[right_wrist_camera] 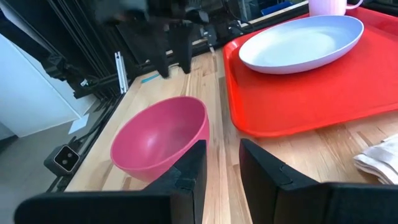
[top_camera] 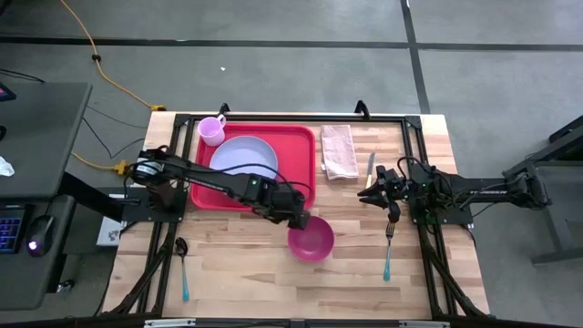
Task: Set up tray
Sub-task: Put the red bowl on top of the purple plate on the red serving tray
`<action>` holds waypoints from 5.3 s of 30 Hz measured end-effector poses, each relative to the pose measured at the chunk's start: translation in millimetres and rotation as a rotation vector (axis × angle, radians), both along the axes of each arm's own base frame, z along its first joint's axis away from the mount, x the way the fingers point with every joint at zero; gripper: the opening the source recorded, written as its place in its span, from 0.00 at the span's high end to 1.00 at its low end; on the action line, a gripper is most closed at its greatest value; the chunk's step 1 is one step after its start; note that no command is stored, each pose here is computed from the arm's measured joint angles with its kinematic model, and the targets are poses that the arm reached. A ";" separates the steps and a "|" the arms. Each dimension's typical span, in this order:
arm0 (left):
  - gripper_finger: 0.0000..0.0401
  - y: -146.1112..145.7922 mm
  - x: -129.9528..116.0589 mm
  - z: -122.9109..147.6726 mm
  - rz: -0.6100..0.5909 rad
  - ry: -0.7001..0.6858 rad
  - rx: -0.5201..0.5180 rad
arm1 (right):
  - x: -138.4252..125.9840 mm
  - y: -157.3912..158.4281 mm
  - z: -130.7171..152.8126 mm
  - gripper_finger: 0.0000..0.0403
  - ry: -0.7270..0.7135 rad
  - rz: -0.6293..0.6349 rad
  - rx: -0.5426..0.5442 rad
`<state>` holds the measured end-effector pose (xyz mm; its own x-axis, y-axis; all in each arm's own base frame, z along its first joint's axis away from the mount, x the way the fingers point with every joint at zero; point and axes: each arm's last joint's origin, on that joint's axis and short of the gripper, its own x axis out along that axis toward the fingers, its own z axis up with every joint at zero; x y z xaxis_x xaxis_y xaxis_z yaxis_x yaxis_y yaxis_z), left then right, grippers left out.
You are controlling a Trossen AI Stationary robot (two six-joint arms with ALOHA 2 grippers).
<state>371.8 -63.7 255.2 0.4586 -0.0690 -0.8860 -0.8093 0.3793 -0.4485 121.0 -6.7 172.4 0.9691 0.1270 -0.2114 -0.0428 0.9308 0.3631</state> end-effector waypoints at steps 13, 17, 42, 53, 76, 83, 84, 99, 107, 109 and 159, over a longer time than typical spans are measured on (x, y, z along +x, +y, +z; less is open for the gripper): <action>0.31 -2.0 10.1 -28.6 0.006 0.085 0.007 | -0.3 0.1 -1.3 0.82 0.015 -0.001 0.008; 0.31 -3.0 13.0 -34.0 0.005 0.095 -0.010 | -0.3 0.1 -1.5 0.82 0.017 -0.001 0.008; 0.31 -4.9 24.2 -56.6 -0.001 0.110 -0.002 | -0.9 0.2 -3.7 0.82 0.040 0.002 0.008; 0.31 -5.1 25.8 -55.9 -0.025 0.090 0.007 | -0.9 0.2 -3.7 0.82 0.040 0.002 0.008; 0.68 -4.0 19.4 -58.5 -0.024 0.162 0.019 | -0.9 0.2 -3.7 0.82 0.040 0.002 0.008; 0.91 -4.0 19.8 -58.3 -0.022 0.158 0.019 | -0.9 0.2 -3.7 0.82 0.040 0.003 0.008; 0.94 -4.1 20.3 -58.2 -0.022 0.152 0.019 | -0.9 0.2 -3.7 0.82 0.040 0.002 0.008; 0.96 -6.7 24.8 -38.7 -0.033 0.156 -0.047 | -0.9 0.2 -3.7 0.82 0.041 0.001 0.011; 0.96 -3.6 13.1 12.5 -0.086 0.301 0.031 | -0.9 0.2 -3.7 0.82 0.040 0.001 0.011; 0.96 -2.8 9.0 24.5 -0.089 0.332 0.039 | -0.9 0.2 -3.7 0.82 0.040 0.001 0.011; 0.96 137.6 -24.7 75.6 -0.268 0.452 0.295 | -0.9 0.2 -3.6 0.82 0.041 -0.002 0.025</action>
<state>347.1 73.9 330.8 0.0324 0.1479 -0.9885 -0.7542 0.6526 0.0729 120.1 -6.5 168.8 0.9600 0.1304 -0.2477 -0.0252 0.9215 0.3876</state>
